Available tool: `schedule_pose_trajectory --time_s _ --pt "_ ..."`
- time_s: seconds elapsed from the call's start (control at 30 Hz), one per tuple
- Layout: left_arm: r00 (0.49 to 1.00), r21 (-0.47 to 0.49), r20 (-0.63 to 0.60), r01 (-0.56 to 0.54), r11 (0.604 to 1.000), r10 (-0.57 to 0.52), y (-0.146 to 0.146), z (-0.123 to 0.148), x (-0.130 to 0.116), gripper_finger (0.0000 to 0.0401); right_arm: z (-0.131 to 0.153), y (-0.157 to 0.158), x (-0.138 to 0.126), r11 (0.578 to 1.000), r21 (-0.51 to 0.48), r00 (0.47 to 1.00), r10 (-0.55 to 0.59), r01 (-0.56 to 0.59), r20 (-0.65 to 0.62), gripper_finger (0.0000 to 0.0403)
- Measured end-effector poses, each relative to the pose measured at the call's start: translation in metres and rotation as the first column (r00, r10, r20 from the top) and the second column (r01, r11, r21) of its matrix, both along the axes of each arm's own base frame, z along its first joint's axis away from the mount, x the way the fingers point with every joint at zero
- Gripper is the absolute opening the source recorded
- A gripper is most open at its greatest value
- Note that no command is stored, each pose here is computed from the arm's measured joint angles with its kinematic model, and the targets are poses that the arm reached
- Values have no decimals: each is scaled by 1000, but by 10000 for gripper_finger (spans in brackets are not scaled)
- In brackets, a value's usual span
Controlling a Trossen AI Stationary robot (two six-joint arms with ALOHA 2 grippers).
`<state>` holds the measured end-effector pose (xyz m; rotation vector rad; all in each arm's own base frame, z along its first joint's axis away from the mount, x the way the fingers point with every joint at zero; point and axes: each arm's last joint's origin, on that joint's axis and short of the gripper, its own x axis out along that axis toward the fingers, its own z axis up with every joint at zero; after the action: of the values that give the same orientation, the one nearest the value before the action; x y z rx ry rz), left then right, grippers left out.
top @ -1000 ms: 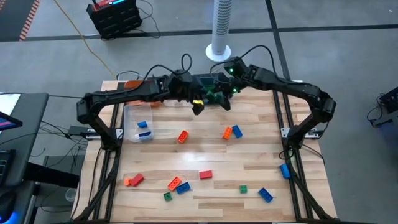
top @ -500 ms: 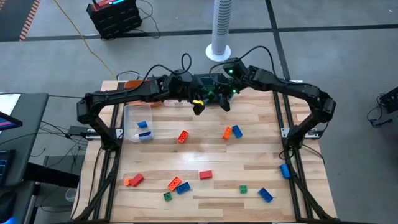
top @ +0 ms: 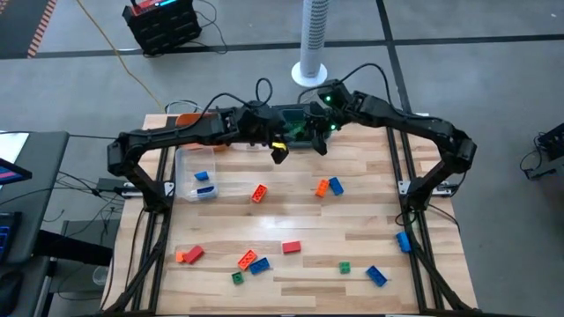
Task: Sort blocks
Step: Put the green game piece into the blue bin
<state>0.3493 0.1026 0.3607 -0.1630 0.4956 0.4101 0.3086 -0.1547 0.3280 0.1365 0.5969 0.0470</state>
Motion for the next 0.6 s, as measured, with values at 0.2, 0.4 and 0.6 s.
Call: schedule_pose_trajectory --time_s 0.2,0.4,0.6 --pt "994 -5 -50 -97 995 97 -5 13 -24 235 -7 -8 1 990 -116 994 -88 80 -59 84" --pt "966 -88 -110 -246 965 236 -11 21 -54 242 -58 -46 14 976 -112 959 -207 188 -196 86" --pt "935 -171 -189 -332 928 300 -24 28 -85 227 -110 -81 13 935 -63 869 -349 349 -351 104"
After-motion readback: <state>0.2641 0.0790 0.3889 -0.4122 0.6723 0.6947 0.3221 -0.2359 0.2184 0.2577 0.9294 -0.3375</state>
